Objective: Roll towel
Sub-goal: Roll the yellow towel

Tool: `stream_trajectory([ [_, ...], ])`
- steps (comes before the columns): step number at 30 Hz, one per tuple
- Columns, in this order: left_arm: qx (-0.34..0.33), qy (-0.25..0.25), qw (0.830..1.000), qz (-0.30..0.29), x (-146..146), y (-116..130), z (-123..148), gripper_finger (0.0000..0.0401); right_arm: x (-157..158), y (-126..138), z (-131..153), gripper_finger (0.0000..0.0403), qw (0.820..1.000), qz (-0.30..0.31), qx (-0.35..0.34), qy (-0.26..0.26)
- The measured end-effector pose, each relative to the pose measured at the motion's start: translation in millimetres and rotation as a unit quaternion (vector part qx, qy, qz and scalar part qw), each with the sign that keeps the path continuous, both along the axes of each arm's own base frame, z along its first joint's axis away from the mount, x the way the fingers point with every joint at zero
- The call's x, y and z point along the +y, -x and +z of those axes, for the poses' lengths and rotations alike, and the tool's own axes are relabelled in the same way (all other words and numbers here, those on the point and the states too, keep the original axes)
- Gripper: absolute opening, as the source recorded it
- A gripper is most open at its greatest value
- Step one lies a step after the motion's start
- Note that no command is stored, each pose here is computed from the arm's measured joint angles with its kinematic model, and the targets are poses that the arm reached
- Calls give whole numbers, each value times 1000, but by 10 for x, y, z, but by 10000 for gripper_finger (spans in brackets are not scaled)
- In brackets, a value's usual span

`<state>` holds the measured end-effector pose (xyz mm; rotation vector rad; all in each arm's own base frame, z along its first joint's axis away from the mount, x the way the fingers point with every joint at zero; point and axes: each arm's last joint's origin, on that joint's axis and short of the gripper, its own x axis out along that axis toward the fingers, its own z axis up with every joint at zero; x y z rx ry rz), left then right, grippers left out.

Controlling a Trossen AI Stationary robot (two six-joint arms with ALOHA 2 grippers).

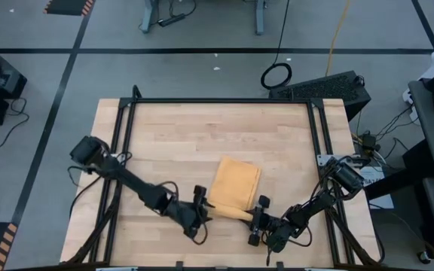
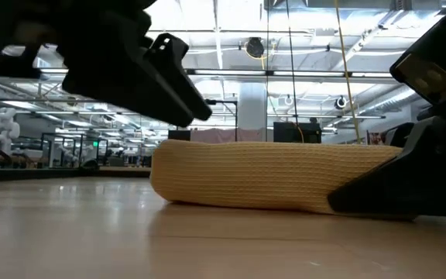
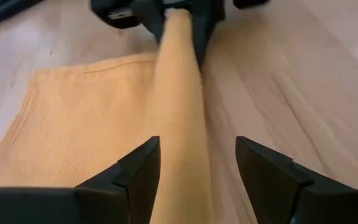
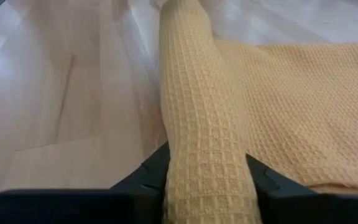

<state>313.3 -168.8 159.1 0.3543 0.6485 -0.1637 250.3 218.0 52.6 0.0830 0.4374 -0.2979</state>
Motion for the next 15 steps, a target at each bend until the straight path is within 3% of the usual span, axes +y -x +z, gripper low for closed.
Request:
stream_trajectory([
  [9,16,-82,996,26,-68,-6,-336,212,-2,1,-3,107,1000,0,1,-3],
  [15,44,-51,997,41,88,-76,-382,191,20,8,4,122,1000,21,7,18],
])
